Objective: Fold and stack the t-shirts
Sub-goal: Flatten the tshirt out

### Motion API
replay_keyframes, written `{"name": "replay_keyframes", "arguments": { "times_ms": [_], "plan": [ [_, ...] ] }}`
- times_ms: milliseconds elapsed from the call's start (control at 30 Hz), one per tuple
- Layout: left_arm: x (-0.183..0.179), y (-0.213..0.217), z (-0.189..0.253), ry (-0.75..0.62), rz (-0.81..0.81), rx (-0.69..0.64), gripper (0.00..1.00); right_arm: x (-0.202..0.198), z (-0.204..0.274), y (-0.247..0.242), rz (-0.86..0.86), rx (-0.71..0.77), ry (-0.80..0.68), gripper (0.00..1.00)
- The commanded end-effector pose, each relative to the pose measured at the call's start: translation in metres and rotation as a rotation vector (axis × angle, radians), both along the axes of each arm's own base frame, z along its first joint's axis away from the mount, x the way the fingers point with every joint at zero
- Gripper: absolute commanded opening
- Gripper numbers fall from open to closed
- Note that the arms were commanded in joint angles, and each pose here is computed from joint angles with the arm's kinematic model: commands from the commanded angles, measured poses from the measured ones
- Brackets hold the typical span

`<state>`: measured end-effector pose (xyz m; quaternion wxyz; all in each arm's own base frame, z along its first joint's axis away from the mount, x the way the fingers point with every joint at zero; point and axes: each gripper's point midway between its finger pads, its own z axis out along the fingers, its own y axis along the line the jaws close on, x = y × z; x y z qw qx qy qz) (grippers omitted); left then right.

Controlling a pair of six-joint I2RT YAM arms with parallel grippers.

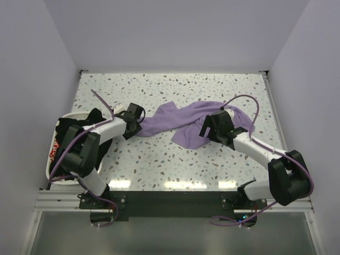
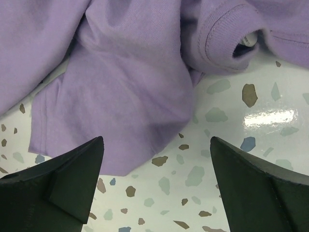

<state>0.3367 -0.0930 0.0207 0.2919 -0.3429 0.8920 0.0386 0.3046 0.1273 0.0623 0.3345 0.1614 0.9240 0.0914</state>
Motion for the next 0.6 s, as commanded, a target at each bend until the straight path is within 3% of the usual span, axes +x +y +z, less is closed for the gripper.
{"name": "replay_keyframes", "arguments": {
  "times_ms": [0, 167, 300, 367, 567],
  "plan": [
    [0.017, -0.003, 0.000, -0.070, 0.020, -0.046, 0.53, 0.007, 0.002, 0.004, -0.013, 0.035, -0.034, 0.94],
    [0.019, -0.002, -0.006, -0.057, 0.021, -0.045, 0.40, 0.006, -0.005, 0.004, -0.012, 0.033, -0.017, 0.94],
    [0.020, -0.002, -0.003, -0.059, 0.005, -0.039, 0.08, 0.007, -0.007, 0.003, -0.023, 0.036, -0.019, 0.94],
    [0.022, -0.002, 0.001, -0.065, -0.002, -0.037, 0.00, 0.005, -0.010, 0.003, -0.028, 0.040, -0.012, 0.94],
    [0.023, 0.001, 0.021, -0.103, -0.025, -0.024, 0.00, 0.002, -0.021, 0.006, -0.061, 0.080, 0.001, 0.90]
  ]
}}
